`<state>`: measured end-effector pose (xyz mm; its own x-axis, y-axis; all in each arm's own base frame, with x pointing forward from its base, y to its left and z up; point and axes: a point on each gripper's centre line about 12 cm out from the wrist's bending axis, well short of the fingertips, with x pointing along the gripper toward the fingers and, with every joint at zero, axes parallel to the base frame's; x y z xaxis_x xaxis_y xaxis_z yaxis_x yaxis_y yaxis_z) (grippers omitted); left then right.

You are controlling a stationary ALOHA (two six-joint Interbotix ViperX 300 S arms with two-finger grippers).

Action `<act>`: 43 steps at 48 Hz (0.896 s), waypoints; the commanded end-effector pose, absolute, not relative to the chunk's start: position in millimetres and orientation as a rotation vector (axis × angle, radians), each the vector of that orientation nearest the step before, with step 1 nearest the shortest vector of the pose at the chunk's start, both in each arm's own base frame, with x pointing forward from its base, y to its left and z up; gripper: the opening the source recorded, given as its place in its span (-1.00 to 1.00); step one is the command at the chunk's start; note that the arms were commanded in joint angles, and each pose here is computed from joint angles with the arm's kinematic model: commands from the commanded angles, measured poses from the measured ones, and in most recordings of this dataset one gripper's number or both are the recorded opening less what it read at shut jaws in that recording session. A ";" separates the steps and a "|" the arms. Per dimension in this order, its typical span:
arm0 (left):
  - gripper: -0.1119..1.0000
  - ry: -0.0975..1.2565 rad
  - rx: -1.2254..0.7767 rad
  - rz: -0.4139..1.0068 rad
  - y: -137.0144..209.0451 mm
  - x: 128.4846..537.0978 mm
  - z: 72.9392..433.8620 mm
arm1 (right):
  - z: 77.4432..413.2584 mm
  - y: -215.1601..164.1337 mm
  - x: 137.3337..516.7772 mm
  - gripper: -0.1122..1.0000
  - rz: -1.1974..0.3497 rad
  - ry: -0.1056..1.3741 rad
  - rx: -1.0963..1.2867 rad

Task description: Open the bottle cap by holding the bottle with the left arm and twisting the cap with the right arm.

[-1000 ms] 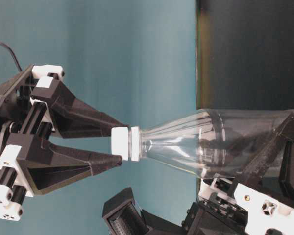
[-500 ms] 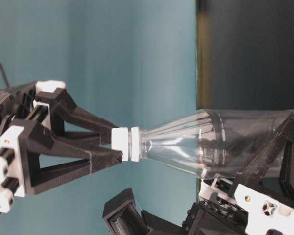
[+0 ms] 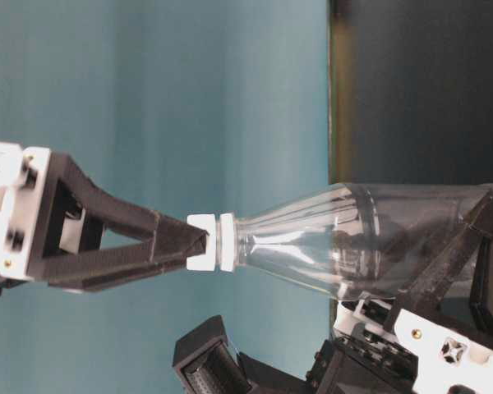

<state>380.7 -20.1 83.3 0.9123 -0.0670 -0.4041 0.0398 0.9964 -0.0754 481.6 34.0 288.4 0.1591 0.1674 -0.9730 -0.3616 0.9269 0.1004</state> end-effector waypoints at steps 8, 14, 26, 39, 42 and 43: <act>0.67 0.428 -0.065 -0.064 -22.7 380.2 81.0 | 288.9 41.7 481.5 -0.14 0.505 1.320 -0.314; 0.67 0.430 -0.065 -0.062 -22.1 380.1 80.9 | 289.9 41.7 480.1 -0.14 0.509 1.317 -0.319; 0.67 0.431 -0.065 -0.060 -21.5 379.7 80.5 | 290.7 41.1 480.9 -0.14 0.499 1.306 -0.311; 0.67 0.431 -0.065 -0.060 -21.5 379.7 80.5 | 289.6 40.6 476.9 -0.14 0.485 1.284 -0.307; 0.67 0.431 -0.065 -0.060 -21.5 379.7 80.5 | 290.1 40.5 475.8 -0.14 0.481 1.277 -0.306; 0.67 0.431 -0.065 -0.060 -21.5 379.7 80.5 | 290.6 40.5 475.3 -0.14 0.480 1.274 -0.306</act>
